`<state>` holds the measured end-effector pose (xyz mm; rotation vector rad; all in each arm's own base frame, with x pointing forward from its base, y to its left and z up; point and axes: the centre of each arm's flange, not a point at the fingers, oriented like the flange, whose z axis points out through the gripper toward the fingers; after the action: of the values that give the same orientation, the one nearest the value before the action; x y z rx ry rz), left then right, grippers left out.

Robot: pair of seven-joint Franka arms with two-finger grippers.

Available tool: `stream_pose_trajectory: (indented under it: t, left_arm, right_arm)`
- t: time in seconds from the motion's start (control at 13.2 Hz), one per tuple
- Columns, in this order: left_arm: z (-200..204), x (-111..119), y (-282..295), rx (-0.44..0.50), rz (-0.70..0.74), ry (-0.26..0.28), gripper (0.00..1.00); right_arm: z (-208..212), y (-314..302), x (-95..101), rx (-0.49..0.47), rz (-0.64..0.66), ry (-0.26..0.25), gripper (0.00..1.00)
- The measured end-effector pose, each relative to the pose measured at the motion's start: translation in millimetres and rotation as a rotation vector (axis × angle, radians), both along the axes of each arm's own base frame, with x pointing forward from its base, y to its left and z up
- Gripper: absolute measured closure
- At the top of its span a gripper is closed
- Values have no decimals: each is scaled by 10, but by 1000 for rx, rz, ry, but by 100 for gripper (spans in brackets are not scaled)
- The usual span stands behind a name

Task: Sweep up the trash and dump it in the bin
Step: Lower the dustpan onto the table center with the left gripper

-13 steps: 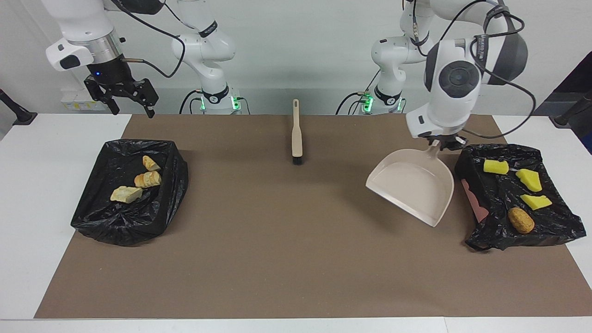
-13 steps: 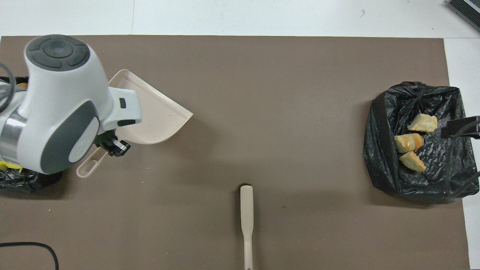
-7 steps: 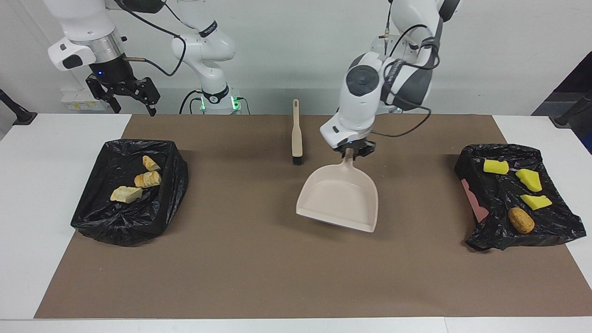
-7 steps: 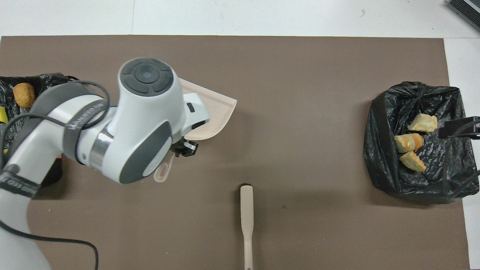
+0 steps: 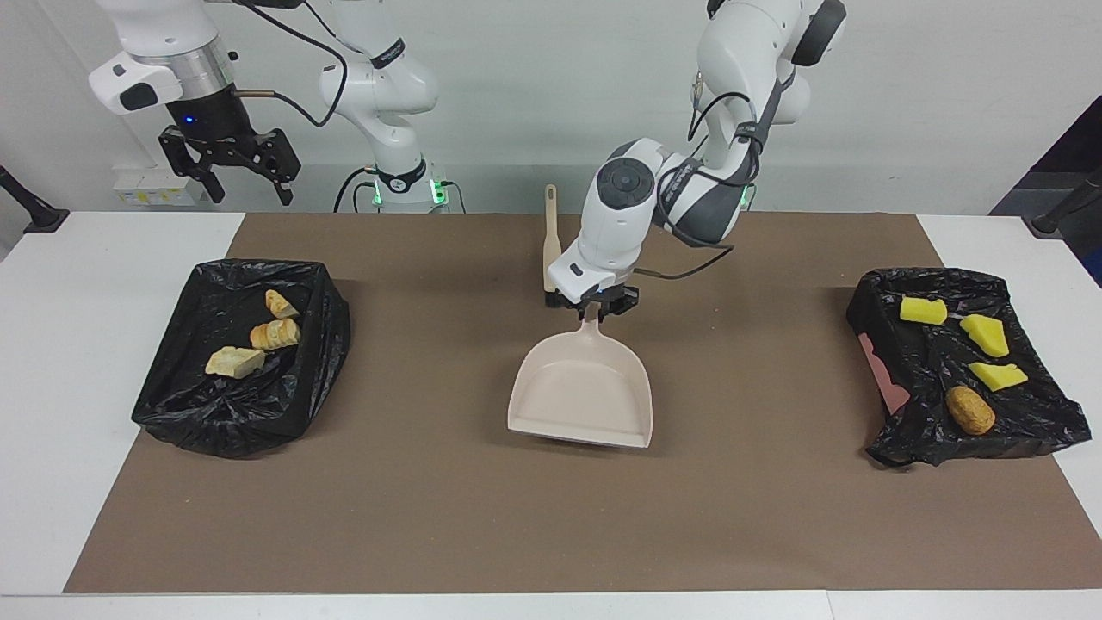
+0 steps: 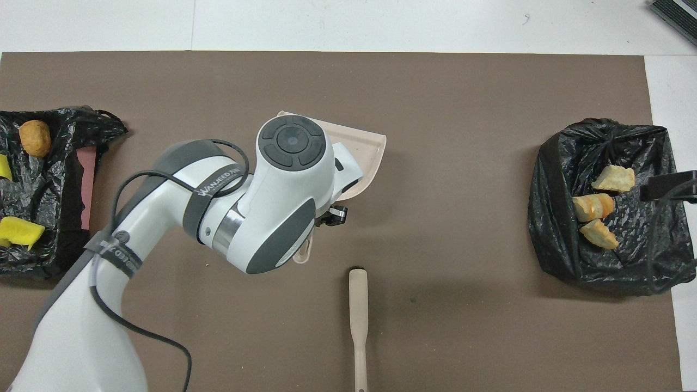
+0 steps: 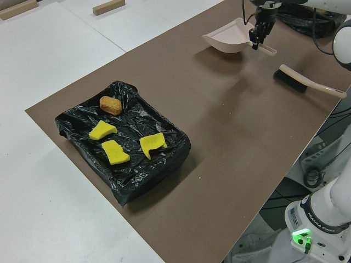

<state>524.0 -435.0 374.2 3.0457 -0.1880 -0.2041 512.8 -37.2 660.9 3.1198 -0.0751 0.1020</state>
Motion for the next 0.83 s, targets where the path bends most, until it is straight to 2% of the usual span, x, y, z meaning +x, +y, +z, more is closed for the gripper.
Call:
stream_pose_trajectory:
  t: [0.3,0.38,0.53,0.76,0.83]
  left_arm:
    - [-239,144,-150,-57,83,-36,68]
    - [-242,207,-95,-61,97,-47,60]
    - [-174,334,52,-66,127,-60,35]
    - [256,547,398,-83,184,-114,0]
    - [401,604,538,-82,203,-127,0]
  right_arm:
    - [0,0,0,0,0,0,0]
    - [0,0,0,0,0,0,0]
    - [0,0,0,0,0,0,0]
    - [0,0,0,0,0,0,0]
    - [0,0,0,0,0,0,0]
